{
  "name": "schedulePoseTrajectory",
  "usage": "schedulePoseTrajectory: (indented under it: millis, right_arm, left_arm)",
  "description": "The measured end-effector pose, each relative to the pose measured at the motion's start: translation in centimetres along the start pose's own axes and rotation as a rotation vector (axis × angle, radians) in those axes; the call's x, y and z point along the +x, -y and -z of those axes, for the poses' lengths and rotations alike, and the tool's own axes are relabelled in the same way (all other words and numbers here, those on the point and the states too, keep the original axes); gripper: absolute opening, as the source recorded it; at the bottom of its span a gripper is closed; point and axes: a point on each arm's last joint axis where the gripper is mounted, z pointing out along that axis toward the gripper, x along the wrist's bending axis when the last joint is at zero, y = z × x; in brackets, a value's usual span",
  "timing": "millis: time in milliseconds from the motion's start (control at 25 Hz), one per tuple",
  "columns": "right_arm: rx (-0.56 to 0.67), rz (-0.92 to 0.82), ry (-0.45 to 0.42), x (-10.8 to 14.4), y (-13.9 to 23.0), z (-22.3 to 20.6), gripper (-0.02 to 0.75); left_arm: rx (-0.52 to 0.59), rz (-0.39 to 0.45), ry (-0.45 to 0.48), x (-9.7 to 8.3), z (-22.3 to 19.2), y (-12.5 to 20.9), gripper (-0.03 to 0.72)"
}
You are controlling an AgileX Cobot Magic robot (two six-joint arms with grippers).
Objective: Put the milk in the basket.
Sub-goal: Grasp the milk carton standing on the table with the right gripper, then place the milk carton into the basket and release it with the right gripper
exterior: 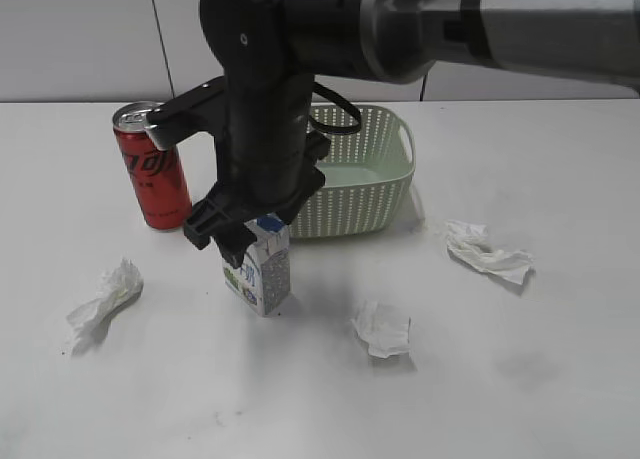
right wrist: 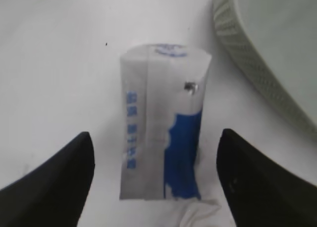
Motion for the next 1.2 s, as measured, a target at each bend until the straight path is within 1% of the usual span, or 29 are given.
schedulePoseTrajectory:
  millis: [120, 320, 400, 480, 560, 600, 640, 760, 920, 1040, 1200]
  right_arm:
    - [-0.02, -0.003, 0.002, 0.0, -0.3, -1.1, 0.594]
    - [0.001, -0.003, 0.001, 0.0, -0.3, -3.5, 0.594]
    - [-0.005, -0.002, 0.001, 0.0, -0.3, -4.1, 0.58]
    - [-0.01, -0.005, 0.001, 0.0, -0.4, -4.3, 0.529]
    - [-0.012, -0.008, 0.002, 0.0, -0.4, -4.3, 0.44]
    - [-0.013, -0.006, 0.005, 0.0, -0.4, -4.3, 0.382]
    - [-0.013, -0.007, 0.005, 0.0, -0.4, -4.3, 0.344]
    - [-0.011, -0.007, 0.005, 0.0, -0.5, -4.2, 0.345]
    - [0.049, -0.006, 0.005, 0.0, -0.8, -3.0, 0.345]
    - [0.06, -0.008, 0.003, -0.1, -1.9, -0.5, 0.345]
    - [-0.056, -0.028, 0.007, -1.0, -3.1, 4.2, 0.345]
  left_arm:
    - [0.0, 0.0, 0.0, 0.0, 0.0, 0.0, 0.238]
    - [0.0, 0.0, 0.0, 0.0, 0.0, 0.0, 0.238]
    - [0.0, 0.0, 0.0, 0.0, 0.0, 0.0, 0.238]
    - [0.0, 0.0, 0.0, 0.0, 0.0, 0.0, 0.238]
    - [0.0, 0.0, 0.0, 0.0, 0.0, 0.0, 0.238]
    - [0.0, 0.0, 0.0, 0.0, 0.0, 0.0, 0.238]
    - [0.0, -0.001, 0.0, 0.0, 0.0, 0.0, 0.238]
    - [0.0, 0.0, 0.0, 0.0, 0.0, 0.0, 0.238]
    - [0.0, 0.0, 0.0, 0.0, 0.0, 0.0, 0.238]
    - [0.0, 0.0, 0.0, 0.0, 0.0, 0.0, 0.238]
    - [0.0, 0.0, 0.0, 0.0, 0.0, 0.0, 0.238]
